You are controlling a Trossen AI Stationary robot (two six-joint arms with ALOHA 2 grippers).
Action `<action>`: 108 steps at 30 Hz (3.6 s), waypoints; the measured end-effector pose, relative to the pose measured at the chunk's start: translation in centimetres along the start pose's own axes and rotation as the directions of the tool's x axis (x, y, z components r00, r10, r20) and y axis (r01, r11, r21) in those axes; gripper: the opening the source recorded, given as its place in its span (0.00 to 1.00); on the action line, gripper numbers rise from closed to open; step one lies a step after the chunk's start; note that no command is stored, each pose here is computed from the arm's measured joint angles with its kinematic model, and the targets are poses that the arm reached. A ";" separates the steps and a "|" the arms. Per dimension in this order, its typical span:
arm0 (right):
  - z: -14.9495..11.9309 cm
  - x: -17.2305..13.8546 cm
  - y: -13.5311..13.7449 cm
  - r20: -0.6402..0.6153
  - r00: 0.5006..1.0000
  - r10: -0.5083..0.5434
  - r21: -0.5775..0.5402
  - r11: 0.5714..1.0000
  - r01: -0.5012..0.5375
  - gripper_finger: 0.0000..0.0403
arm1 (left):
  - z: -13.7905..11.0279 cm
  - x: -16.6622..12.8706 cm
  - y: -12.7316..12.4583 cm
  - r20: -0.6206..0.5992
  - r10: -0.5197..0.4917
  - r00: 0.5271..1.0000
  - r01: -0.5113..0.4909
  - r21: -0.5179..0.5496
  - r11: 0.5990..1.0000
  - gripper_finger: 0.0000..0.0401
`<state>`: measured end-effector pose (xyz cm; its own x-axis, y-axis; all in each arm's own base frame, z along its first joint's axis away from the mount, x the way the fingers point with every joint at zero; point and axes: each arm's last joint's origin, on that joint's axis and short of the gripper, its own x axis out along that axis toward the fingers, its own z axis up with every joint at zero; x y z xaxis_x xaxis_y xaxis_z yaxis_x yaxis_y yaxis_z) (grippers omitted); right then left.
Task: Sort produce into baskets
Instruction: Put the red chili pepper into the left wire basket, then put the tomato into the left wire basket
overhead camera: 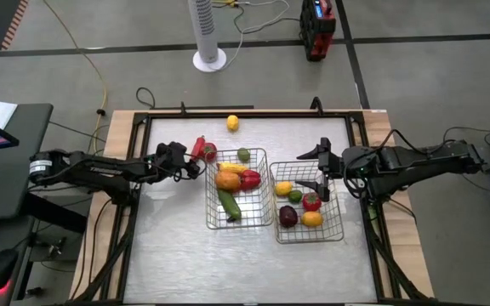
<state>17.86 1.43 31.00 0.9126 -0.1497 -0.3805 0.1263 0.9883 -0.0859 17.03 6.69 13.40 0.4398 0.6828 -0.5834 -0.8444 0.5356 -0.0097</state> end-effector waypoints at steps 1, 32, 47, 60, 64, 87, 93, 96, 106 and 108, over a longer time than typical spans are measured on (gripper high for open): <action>0.0 0.0 0.0 0.000 1.000 0.000 0.000 1.000 0.000 0.96 | -0.1 0.2 -0.1 0.000 0.000 1.000 0.000 -0.001 1.000 0.69; -0.1 0.0 0.0 -0.009 1.000 0.000 -0.002 1.000 0.000 0.96 | 1.6 1.6 -1.8 0.017 -0.068 0.998 0.065 0.135 0.989 0.13; -0.2 0.0 0.0 -0.017 1.000 0.000 -0.004 1.000 0.000 0.96 | 5.0 -5.1 -0.3 0.140 -0.189 0.972 0.171 0.127 0.977 0.16; 0.0 0.0 -0.1 -0.004 1.000 -0.006 0.002 1.000 0.006 0.96 | 2.5 -6.4 -3.6 -0.139 -0.587 0.797 0.594 0.008 0.805 0.32; 0.0 0.0 -0.1 -0.004 1.000 -0.005 0.002 1.000 0.005 0.96 | 2.2 -6.1 -4.3 -0.137 -0.579 0.804 0.588 0.041 0.808 0.44; -0.1 0.0 -0.1 -0.008 1.000 -0.006 0.001 1.000 0.006 0.96 | 3.2 -6.6 -5.1 -0.017 -0.633 0.774 0.610 0.287 0.739 0.49; -0.1 0.0 -0.1 -0.008 1.000 -0.006 0.001 1.000 0.006 0.96 | 3.6 -5.5 -3.9 0.067 -0.421 0.904 0.411 0.123 0.903 0.50; 0.0 0.0 -0.1 -0.006 1.000 -0.006 0.002 1.000 0.006 0.96 | 3.9 -4.2 -2.9 0.066 -0.330 0.942 0.323 0.098 0.941 0.50; -0.2 0.1 -0.1 0.001 1.000 -0.006 0.003 1.000 0.006 0.96 | 5.2 -1.9 0.2 0.054 -0.224 0.973 0.219 0.081 0.972 0.51; -0.5 0.3 -0.1 -0.016 1.000 -0.010 -0.001 1.000 0.010 0.96 | 5.3 -1.6 0.7 0.046 -0.241 0.969 0.238 0.074 0.969 0.51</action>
<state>17.89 1.24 30.45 0.9051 -0.1599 -0.3941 0.1351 0.9867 -0.0902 17.40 8.61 18.63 0.6442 0.5557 -0.5255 -0.6907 0.7177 -0.0879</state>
